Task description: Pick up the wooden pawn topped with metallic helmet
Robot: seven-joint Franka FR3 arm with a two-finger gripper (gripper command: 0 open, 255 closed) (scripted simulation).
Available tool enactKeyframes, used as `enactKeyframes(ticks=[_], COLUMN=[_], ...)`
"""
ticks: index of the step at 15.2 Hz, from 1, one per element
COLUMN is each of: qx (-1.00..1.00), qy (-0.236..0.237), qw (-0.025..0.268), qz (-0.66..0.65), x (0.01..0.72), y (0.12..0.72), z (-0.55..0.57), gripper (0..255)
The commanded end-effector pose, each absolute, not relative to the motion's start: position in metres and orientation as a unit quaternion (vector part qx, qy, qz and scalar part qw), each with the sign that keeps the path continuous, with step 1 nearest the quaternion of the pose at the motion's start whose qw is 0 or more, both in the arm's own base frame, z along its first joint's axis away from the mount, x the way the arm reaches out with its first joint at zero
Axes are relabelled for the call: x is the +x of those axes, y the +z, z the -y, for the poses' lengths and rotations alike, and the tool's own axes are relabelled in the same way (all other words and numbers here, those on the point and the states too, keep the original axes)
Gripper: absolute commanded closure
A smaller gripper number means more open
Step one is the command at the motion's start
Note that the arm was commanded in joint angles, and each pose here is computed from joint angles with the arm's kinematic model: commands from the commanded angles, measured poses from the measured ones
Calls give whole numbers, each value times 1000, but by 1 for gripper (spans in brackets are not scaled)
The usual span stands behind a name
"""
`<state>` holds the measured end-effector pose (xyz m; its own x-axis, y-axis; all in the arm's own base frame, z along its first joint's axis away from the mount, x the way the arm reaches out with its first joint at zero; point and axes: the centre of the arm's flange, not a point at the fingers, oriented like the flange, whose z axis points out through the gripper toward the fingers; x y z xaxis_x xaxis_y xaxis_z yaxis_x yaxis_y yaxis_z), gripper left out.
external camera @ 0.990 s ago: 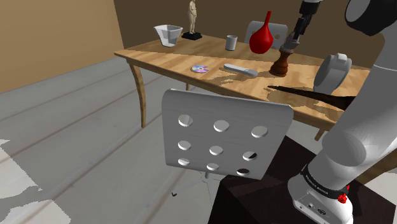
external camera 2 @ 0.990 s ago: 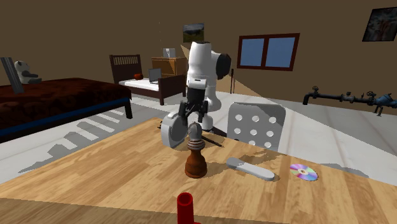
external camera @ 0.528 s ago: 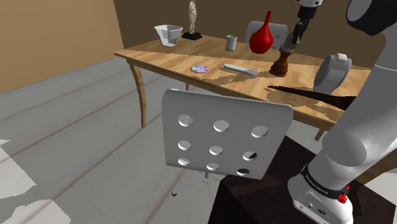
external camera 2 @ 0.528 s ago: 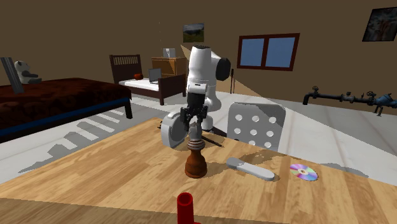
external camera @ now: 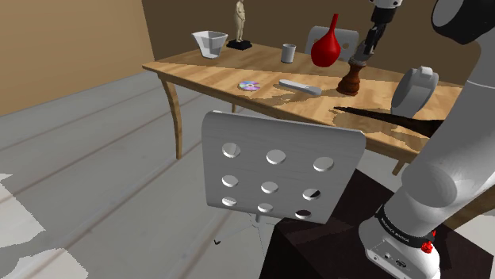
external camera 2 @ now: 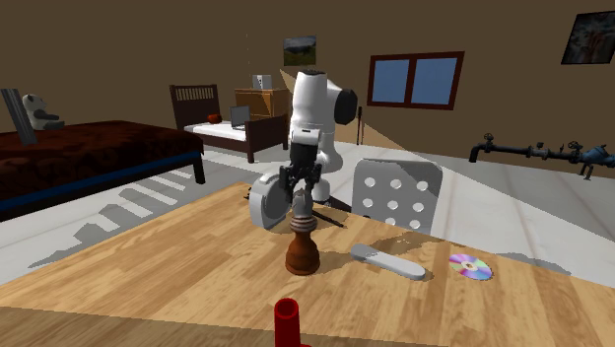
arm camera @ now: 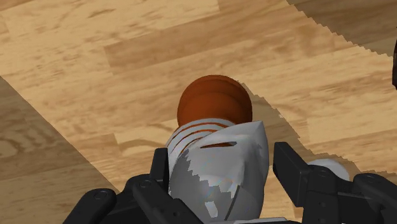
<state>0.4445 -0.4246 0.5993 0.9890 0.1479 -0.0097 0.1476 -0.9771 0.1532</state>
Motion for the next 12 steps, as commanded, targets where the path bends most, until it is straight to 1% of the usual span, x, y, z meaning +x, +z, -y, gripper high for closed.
enactKeyframes(ticks=[1,12], qx=[994,994], qy=[1,1], qw=[77,77], qz=[-74,-74], x=[445,445], y=[607,665], z=[425,425], gripper=[255,255])
